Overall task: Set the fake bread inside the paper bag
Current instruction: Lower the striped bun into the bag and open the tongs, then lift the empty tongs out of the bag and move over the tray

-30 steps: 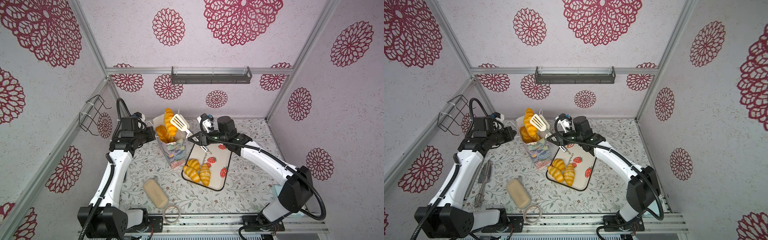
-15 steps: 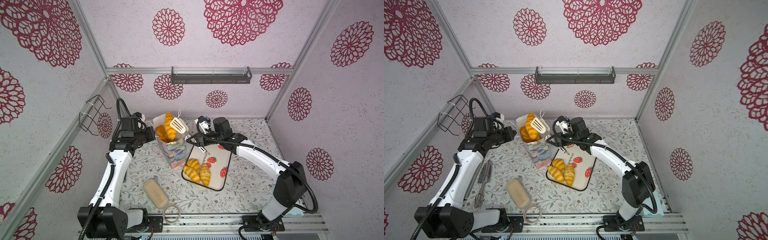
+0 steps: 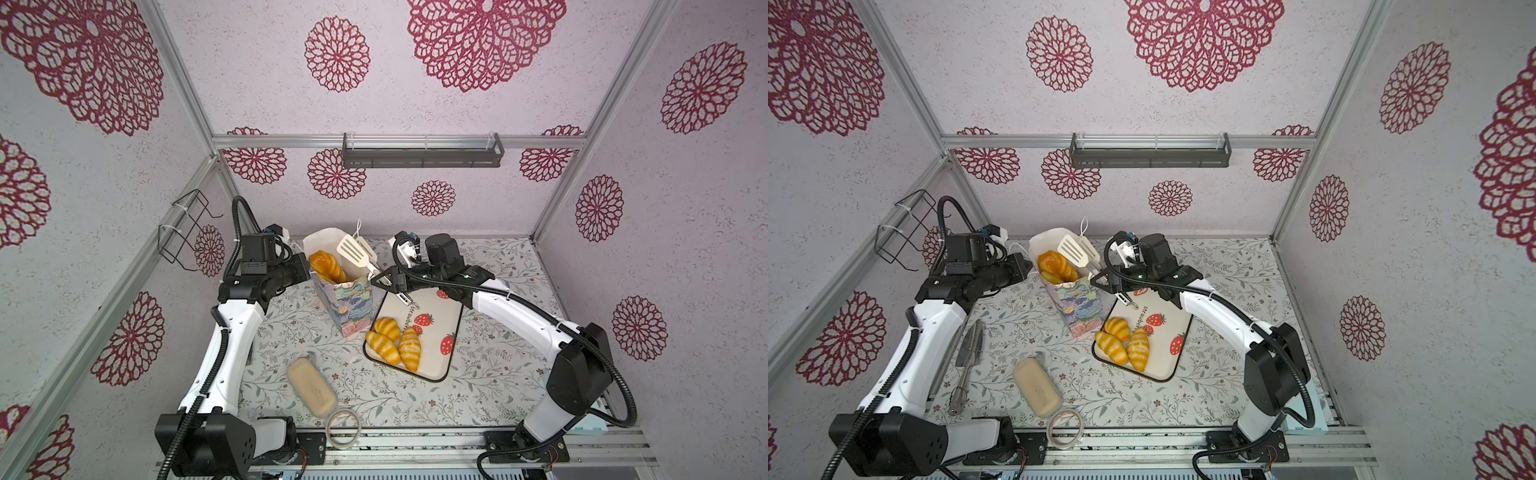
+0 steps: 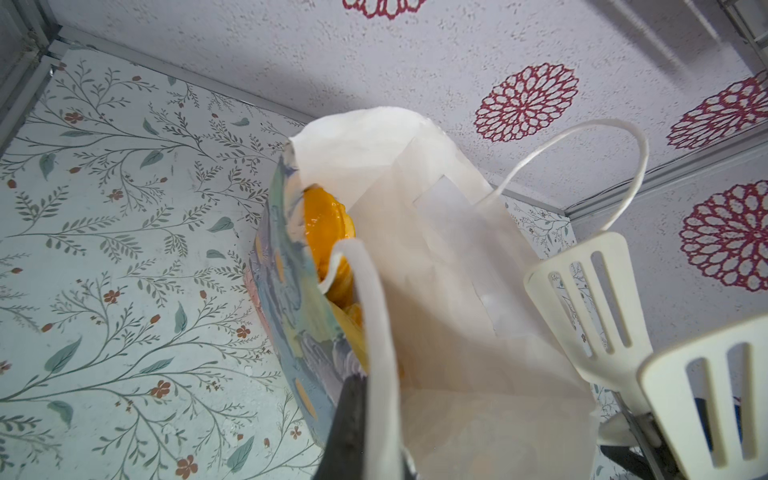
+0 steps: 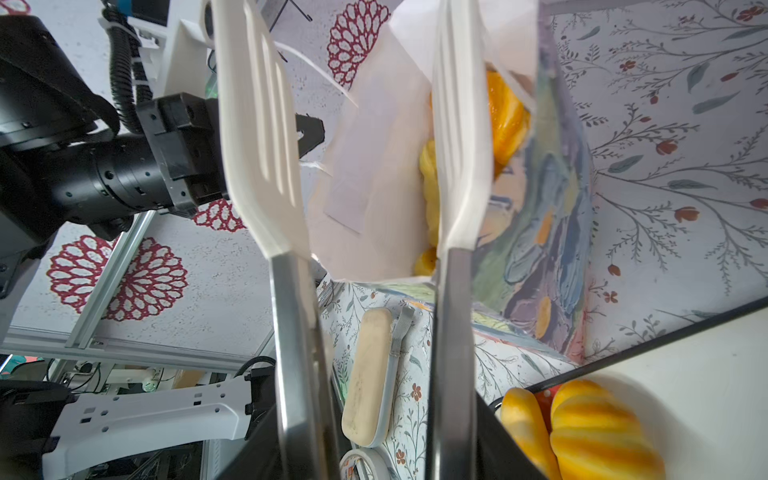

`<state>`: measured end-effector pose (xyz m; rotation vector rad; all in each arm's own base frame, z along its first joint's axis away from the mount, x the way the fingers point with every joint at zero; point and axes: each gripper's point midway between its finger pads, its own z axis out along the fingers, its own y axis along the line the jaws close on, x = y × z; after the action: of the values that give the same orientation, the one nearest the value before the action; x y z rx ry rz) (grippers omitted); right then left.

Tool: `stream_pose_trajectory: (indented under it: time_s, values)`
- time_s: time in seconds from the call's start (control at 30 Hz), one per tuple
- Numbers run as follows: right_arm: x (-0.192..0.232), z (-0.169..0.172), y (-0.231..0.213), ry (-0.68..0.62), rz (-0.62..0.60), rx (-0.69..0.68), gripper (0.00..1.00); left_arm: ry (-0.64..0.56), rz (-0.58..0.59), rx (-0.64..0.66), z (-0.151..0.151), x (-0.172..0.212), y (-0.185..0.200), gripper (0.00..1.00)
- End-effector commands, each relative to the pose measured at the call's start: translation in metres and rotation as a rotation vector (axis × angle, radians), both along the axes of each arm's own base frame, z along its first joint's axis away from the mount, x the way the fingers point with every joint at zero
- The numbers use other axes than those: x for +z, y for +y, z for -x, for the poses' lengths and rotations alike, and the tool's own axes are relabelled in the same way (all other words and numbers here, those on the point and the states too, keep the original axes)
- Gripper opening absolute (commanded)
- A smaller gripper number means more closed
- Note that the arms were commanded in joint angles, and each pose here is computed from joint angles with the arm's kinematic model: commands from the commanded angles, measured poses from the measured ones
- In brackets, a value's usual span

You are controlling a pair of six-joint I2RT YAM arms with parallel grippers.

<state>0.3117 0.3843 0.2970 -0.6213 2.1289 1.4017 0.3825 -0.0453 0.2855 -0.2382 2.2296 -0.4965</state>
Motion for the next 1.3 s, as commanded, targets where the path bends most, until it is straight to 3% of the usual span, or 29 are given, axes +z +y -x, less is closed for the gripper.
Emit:
stream_pose_trajectory:
  time_s: [0.0,0.77,1.27]
  values:
    - [0.034,-0.001,0.002,-0.102,-0.044,0.009,0.53,-0.004,0.005,0.003,-0.002,-0.001,0.002,0.0]
    - [0.067,0.013,-0.038,-0.204,0.012,-0.092,0.52,-0.008,0.011,-0.002,-0.001,0.0,0.0,0.0]
    - [0.043,0.036,-0.076,-0.154,0.092,-0.171,0.52,-0.012,0.011,0.0,0.0,0.002,0.001,0.0]
